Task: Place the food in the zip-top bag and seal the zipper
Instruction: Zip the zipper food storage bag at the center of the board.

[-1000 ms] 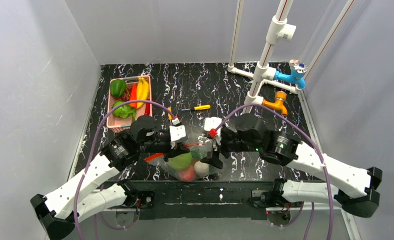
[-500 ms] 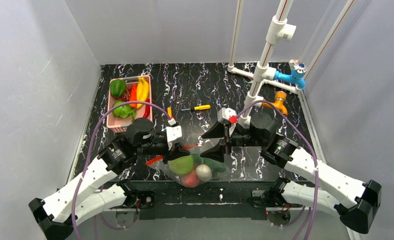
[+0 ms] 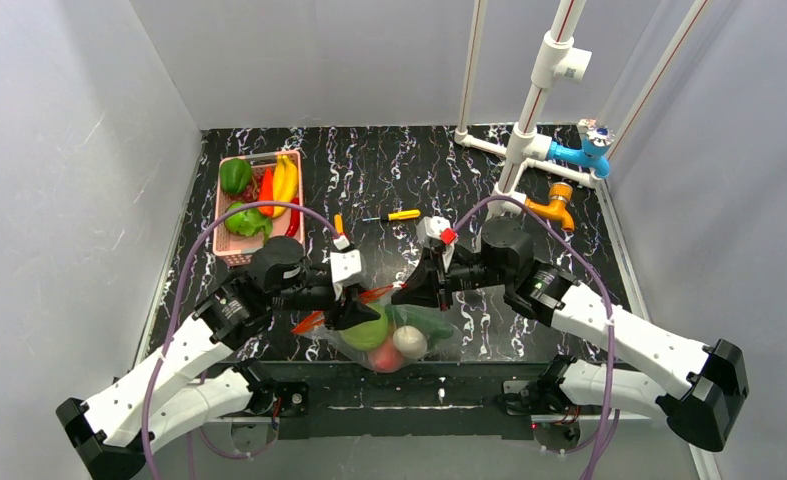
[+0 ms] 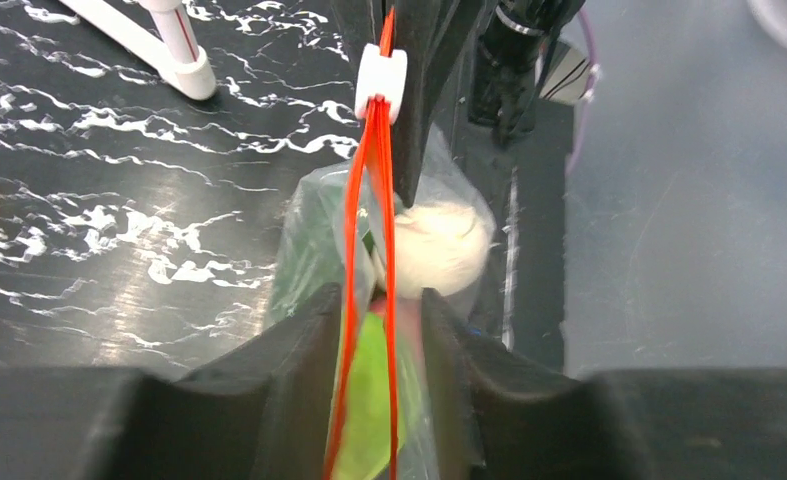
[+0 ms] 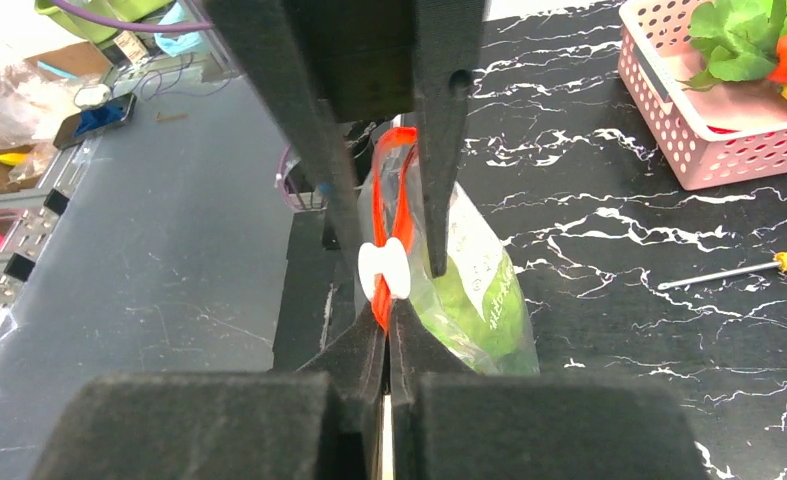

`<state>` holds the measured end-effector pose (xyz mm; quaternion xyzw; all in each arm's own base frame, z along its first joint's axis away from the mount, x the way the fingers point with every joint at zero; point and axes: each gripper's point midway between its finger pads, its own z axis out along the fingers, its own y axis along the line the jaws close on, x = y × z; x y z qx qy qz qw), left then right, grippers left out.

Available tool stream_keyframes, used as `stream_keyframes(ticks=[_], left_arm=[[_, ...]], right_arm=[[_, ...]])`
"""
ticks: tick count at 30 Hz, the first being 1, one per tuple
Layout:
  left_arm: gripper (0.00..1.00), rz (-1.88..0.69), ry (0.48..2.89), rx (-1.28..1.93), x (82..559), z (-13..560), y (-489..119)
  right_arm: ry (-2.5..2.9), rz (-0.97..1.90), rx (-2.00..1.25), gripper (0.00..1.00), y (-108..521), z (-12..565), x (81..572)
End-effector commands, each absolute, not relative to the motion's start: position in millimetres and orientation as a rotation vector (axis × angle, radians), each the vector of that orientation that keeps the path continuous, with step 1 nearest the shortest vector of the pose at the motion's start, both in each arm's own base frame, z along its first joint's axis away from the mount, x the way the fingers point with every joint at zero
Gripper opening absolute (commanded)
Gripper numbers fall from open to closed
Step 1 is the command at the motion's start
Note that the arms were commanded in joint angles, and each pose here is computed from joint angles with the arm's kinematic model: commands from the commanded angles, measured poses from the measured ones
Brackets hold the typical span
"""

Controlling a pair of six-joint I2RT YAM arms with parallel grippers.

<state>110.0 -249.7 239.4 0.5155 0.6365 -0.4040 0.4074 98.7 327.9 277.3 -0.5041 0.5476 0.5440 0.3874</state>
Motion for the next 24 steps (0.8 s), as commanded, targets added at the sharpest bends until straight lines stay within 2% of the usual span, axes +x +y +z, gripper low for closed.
stream_keyframes(ticks=[1, 3, 12, 24], left_arm=[[0.45, -1.074, 1.549, 1.275, 100.9, 267.9, -249.8], [0.51, -1.089, 1.534, 1.262, 100.7, 280.3, -251.5], [0.52, -1.061, 1.524, 1.236, 121.3, 308.6, -279.3], [0.34, -1.109, 1.479, 1.25, 115.9, 310.9, -284.2]], right_arm=[[1.296, 1.4, -1.256, 0.01, 330.8, 312.5, 103.7], [1.33, 1.435, -1.262, 0.01, 331.3, 311.0, 103.2], [1.421, 1.511, -1.281, 0.01, 335.4, 310.3, 99.9], [1.407, 1.452, -1.283, 0.01, 332.1, 311.4, 103.6]])
